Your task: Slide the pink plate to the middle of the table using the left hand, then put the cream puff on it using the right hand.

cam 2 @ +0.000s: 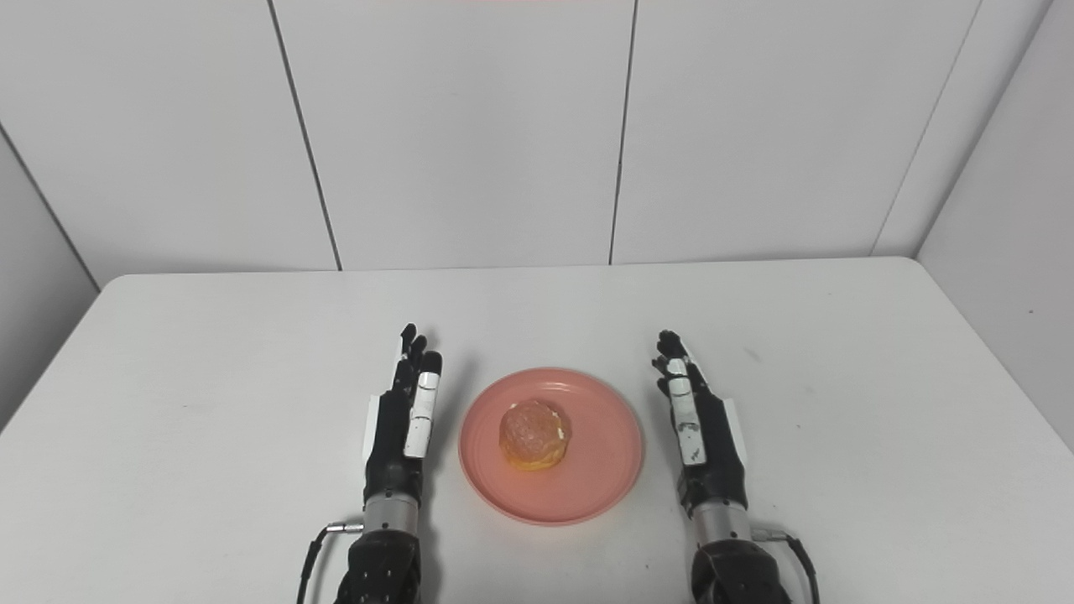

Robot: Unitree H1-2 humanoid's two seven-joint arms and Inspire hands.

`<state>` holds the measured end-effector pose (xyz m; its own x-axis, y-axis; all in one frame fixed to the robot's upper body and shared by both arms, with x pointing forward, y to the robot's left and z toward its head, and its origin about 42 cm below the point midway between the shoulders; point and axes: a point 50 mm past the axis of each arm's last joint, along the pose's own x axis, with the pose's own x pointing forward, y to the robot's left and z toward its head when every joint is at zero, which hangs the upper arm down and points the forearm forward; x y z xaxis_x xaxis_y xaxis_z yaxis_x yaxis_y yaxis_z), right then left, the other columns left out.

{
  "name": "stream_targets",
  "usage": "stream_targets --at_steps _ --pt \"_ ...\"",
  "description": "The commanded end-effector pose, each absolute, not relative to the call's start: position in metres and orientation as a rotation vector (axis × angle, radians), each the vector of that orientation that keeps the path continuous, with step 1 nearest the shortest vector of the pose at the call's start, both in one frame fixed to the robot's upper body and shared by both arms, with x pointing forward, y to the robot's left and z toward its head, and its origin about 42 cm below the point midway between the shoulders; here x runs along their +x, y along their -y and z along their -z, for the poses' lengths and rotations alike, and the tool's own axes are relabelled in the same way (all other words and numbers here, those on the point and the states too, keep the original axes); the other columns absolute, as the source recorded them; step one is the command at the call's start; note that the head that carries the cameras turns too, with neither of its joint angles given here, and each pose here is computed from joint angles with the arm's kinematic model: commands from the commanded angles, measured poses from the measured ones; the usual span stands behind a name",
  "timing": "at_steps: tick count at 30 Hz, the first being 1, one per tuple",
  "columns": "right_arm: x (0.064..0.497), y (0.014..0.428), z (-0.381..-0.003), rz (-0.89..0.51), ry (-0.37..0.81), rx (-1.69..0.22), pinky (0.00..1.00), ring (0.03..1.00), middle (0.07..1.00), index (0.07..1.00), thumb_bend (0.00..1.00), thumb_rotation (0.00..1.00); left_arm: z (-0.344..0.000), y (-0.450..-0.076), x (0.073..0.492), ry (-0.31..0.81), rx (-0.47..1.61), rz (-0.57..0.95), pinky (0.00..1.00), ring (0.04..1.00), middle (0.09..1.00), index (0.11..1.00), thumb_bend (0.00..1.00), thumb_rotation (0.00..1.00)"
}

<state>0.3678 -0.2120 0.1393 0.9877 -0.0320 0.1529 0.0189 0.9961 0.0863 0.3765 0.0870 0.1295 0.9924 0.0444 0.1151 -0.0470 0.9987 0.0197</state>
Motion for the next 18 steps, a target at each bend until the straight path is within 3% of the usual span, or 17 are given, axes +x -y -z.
stream_targets --at_steps 1,18 --pt "0.3626 0.2108 -0.1355 0.018 0.143 0.092 0.94 0.918 0.920 0.884 0.83 0.96 -0.1065 -0.0887 0.3626 0.027 0.023 -0.057 1.00 0.991 0.967 0.994 0.70 1.00" --pt "0.3572 0.2116 -0.1327 0.014 0.126 0.074 0.92 0.894 0.899 0.863 0.85 0.94 -0.1086 -0.0861 0.3636 0.021 0.024 -0.054 1.00 0.977 0.945 0.978 0.73 1.00"
